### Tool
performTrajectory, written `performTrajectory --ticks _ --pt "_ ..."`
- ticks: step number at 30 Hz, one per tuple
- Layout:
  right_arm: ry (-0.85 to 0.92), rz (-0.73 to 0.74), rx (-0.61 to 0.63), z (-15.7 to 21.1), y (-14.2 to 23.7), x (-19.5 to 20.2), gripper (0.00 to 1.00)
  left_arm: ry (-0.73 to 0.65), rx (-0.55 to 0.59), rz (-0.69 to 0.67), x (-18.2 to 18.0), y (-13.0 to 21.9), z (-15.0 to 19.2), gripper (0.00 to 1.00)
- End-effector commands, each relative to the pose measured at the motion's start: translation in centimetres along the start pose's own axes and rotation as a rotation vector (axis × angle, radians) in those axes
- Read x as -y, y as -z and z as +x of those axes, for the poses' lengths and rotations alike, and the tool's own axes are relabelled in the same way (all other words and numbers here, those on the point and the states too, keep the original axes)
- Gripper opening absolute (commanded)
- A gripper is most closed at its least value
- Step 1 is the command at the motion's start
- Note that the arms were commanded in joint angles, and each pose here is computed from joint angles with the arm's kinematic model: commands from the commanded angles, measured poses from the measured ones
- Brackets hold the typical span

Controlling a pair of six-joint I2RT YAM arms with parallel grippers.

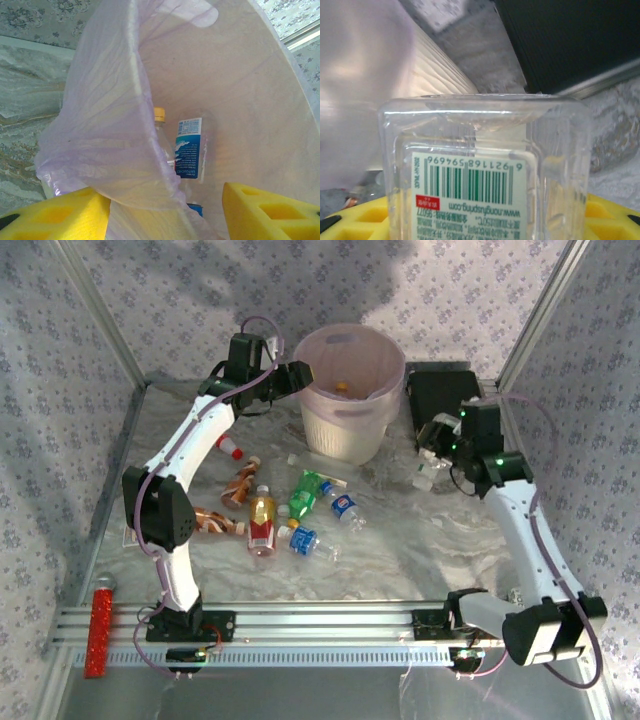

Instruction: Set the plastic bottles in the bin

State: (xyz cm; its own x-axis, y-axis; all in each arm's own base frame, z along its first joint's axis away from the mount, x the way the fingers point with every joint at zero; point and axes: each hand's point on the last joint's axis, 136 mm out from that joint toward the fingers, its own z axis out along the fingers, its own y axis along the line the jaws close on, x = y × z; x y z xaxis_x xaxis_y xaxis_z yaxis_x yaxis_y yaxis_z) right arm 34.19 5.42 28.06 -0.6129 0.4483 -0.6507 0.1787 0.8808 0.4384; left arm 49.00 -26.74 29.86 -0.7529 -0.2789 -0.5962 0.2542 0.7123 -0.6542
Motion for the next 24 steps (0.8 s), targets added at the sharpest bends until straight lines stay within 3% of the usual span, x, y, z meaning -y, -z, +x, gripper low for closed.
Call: performTrajectory --ticks 1,10,17,24 --pt "0.1 -0.044 -0.004 -1.5 3.3 -1.9 0.46 0.032 -0.058 -0.097 -3.1 -1.2 1.8 0.61" --pt "0.214 -0.19 0.095 -7.0 6.0 -9.1 0.45 0.023 -0.057 -0.108 -2.9 -0.9 1.6 0.61" --pt "0.33 -0.267 0.114 -8.4 3.7 -14.8 0.43 0.022 -0.071 -0.11 -2.8 -1.1 2.1 0.61" --pt "0.325 -0.328 0.131 -9.6 0.7 -19.2 0.33 0.017 -0.082 -0.109 -2.6 -1.3 2.5 0.61"
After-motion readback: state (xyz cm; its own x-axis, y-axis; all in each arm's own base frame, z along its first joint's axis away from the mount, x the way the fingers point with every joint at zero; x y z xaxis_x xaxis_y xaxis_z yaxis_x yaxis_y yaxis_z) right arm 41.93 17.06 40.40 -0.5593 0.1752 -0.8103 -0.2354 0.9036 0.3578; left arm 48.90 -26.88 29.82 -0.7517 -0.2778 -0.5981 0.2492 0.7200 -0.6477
